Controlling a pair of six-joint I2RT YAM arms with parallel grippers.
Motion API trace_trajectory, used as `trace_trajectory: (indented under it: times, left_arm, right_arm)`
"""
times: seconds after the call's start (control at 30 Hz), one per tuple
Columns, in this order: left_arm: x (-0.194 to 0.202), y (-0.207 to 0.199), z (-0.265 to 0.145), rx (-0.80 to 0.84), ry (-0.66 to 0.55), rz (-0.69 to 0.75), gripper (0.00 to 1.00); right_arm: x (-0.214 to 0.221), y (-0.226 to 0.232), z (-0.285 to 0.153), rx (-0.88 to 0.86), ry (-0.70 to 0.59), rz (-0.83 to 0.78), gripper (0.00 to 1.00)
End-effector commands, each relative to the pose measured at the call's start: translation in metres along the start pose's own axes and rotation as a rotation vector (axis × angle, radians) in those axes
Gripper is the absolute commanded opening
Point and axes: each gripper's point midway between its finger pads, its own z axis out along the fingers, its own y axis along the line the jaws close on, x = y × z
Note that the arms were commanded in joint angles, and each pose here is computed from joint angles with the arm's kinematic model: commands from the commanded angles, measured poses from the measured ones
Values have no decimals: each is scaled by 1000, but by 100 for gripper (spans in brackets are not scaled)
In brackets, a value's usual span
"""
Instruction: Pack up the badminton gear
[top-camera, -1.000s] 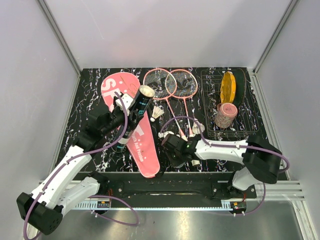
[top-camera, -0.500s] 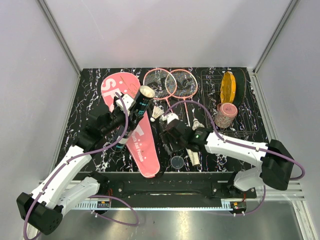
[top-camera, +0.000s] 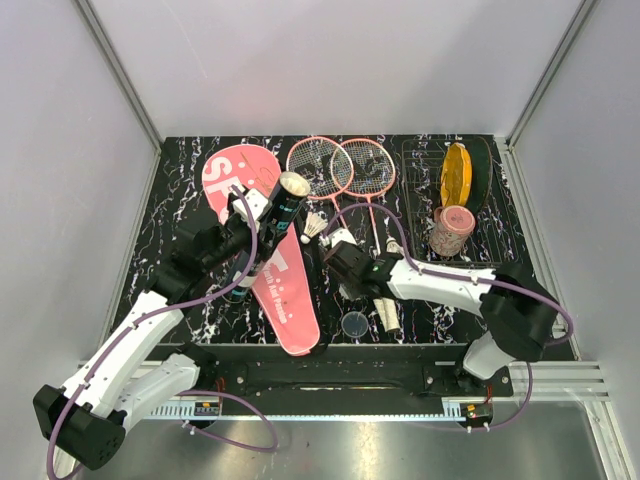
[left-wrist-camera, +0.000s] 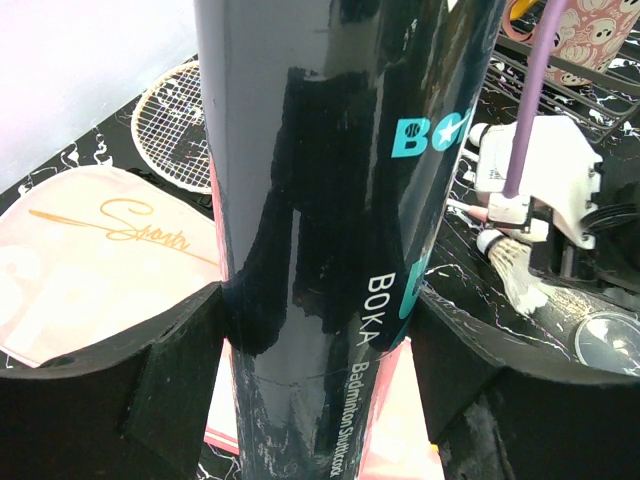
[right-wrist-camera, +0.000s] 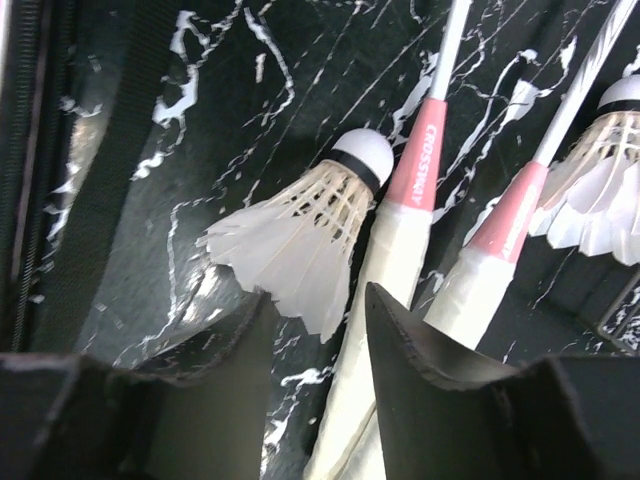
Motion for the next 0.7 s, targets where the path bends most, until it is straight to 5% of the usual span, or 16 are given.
trace_trajectory:
  times: [0.0, 0.27, 0.43, 0.57, 0.67]
  left_arm:
    - [-24, 1, -3, 6, -73, 33, 0]
    - [-21, 1, -2, 7, -66, 32, 0]
    - [-16, -3, 2, 33, -44, 38, 0]
    - [-8, -11, 5, 82, -24, 49, 0]
    - [2, -15, 9, 114, 4, 68, 0]
  right_arm:
    - [-20, -14, 12, 113, -85, 23, 43]
    - [-40, -24, -2, 156, -163, 67, 0]
    - [-75, -42, -65, 70, -293, 168, 0]
    - [-100, -34, -123, -420, -265, 343, 0]
    - [-115, -38, -170, -574, -242, 365, 0]
